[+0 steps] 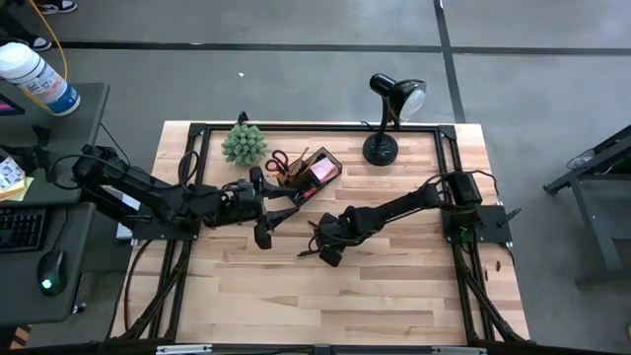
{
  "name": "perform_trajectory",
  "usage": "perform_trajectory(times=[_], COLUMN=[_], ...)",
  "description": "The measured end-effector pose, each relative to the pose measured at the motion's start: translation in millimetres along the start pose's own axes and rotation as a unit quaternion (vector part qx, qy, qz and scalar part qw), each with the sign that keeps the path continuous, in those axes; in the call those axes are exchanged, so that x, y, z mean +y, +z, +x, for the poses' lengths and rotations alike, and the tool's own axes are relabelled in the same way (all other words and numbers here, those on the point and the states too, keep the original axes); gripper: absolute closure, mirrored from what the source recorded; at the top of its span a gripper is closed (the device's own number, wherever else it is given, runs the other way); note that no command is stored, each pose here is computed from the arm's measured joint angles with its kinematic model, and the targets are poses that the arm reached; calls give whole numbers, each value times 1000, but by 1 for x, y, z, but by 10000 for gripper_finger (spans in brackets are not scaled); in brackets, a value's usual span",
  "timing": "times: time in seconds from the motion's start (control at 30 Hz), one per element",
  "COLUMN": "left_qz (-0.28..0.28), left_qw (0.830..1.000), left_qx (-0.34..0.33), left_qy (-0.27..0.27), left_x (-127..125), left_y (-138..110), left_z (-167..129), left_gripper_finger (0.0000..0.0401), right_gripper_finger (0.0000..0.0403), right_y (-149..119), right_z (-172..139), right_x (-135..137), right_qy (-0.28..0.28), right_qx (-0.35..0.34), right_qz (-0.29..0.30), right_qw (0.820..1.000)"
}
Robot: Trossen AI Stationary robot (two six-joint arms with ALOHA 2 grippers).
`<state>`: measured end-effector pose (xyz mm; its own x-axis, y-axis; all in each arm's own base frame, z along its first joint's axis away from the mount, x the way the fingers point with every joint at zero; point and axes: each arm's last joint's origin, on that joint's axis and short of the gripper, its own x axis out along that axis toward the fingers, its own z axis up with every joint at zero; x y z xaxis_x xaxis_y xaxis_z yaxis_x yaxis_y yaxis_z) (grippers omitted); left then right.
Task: Pick and place office supplies into organizer
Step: Put the top black pen into the black desk organizer
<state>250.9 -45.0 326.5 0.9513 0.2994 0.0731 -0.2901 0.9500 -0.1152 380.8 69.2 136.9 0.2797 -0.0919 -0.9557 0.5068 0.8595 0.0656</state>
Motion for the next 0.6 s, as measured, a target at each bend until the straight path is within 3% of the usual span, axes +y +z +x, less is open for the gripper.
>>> perform_trajectory(times=[0.27, 0.6], left_qz=[0, 12], left_qw=[1000, 1000], left_qx=[0, -12], left_qy=[2, 3], left_x=[0, 2], left_y=[0, 5], left_z=[0, -3], left_gripper_finger=[192, 192], right_gripper_finger=[382, 377], right_y=[1, 1], right_z=[-1, -1], right_x=[2, 2], right_qy=[18, 26], right_qx=[3, 6], right_qz=[-7, -6], right_qw=[1000, 1000])
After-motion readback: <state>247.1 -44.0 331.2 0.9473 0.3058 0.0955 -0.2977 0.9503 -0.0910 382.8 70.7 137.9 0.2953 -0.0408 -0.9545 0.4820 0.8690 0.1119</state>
